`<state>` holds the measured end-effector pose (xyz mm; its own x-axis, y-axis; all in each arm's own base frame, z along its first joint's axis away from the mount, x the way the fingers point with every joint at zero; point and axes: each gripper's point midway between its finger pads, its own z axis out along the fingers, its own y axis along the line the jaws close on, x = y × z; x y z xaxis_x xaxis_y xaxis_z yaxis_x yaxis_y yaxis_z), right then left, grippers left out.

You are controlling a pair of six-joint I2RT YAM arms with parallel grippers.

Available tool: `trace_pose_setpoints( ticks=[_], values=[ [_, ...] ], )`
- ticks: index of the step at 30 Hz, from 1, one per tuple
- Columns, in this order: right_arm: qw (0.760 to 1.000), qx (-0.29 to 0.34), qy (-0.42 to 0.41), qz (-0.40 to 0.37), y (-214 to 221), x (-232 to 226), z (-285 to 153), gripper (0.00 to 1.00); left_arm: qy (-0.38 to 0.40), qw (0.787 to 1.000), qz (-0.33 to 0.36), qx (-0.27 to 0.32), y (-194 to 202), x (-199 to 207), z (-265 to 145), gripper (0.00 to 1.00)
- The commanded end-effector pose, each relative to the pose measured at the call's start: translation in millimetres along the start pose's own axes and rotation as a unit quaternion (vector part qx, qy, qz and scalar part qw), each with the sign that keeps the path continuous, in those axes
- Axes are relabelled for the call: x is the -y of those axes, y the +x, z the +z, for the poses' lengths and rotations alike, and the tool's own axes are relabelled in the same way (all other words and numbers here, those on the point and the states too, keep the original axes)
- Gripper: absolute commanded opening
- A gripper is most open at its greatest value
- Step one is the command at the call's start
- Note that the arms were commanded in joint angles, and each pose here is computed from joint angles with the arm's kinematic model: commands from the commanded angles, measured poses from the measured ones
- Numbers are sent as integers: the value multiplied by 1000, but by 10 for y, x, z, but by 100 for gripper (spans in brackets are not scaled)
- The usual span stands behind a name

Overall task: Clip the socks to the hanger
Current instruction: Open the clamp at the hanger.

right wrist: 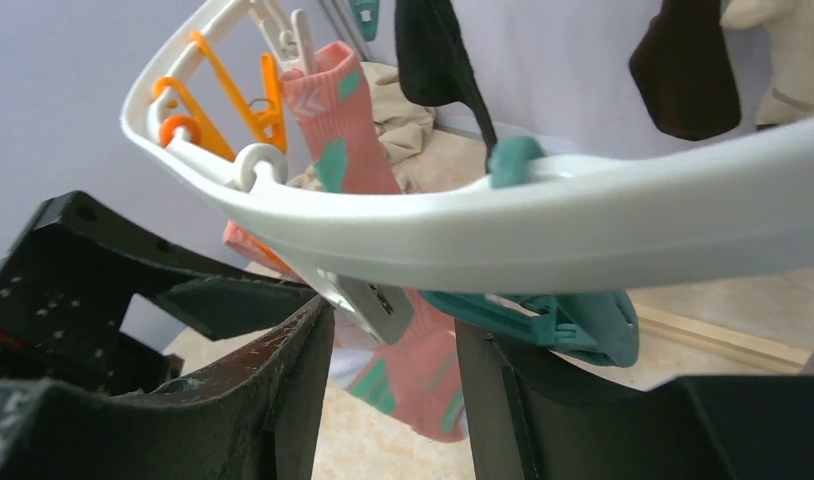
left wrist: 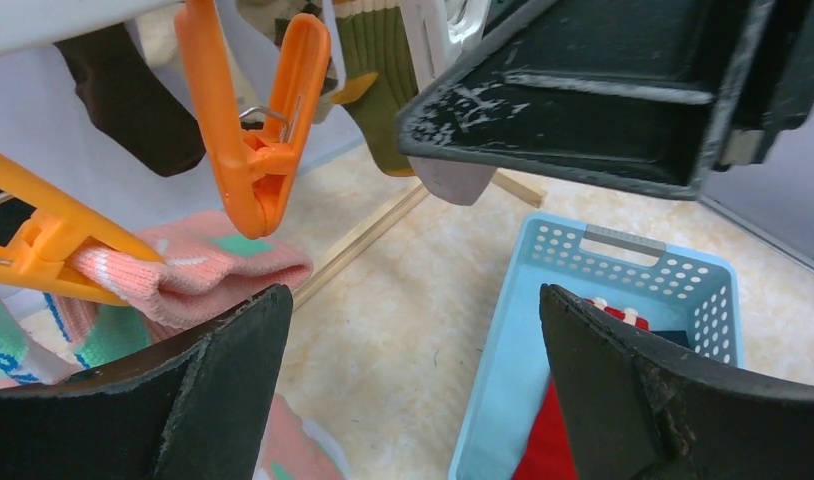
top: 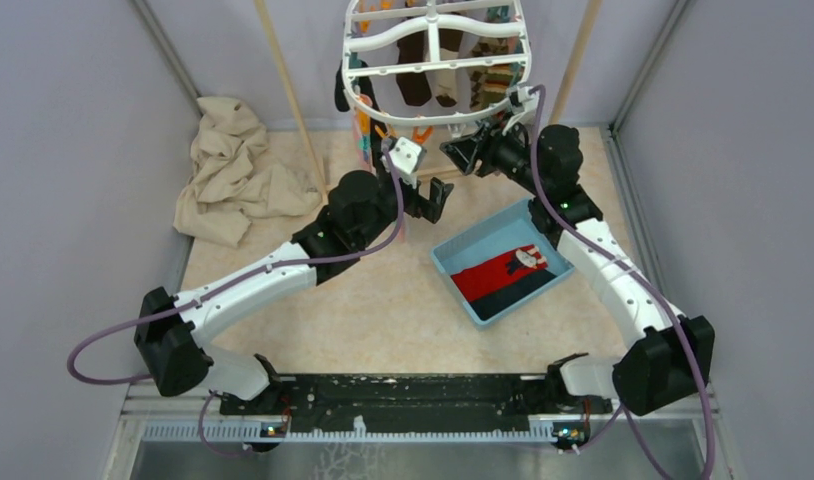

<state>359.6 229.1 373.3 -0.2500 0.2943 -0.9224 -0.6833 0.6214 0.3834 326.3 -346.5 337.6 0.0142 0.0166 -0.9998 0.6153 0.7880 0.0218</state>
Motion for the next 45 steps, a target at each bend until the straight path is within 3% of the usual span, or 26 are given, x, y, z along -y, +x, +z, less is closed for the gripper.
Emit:
trace_pose_setpoints(
  ticks=[1, 8, 12, 14, 24, 34, 40, 45],
  values=[
    [996, 53, 16, -67, -369, -76, 105, 49, 18, 1000, -12, 12, -88, 62, -33, 99],
    [994, 62, 19, -89, -362, -61, 193, 49, 18, 1000, -9, 7, -82, 58, -48, 99],
    [993, 67, 32, -95, -372, -37, 136, 24, 13, 1000, -8, 6, -78, 36, -67, 99],
    [992, 70, 32, -95, -384, -56, 100, 1, 12, 1000, -6, 5, -70, 29, -68, 99],
    [992, 66, 36, -103, -364, -129, -115, 0, 26, 999, -25, 8, -133, 87, -87, 99],
    [990, 46, 54, -124, -325, -164, -368, 0, 82, 990, -88, 68, -735, 273, -237, 99],
    [985, 38, 87, -147, -312, -51, -446, 0, 151, 972, -143, 110, -1205, 521, -287, 98],
    [984, 43, 88, -152, -351, -67, -469, 0, 185, 960, -180, 112, -1289, 685, -170, 95]
  ],
)
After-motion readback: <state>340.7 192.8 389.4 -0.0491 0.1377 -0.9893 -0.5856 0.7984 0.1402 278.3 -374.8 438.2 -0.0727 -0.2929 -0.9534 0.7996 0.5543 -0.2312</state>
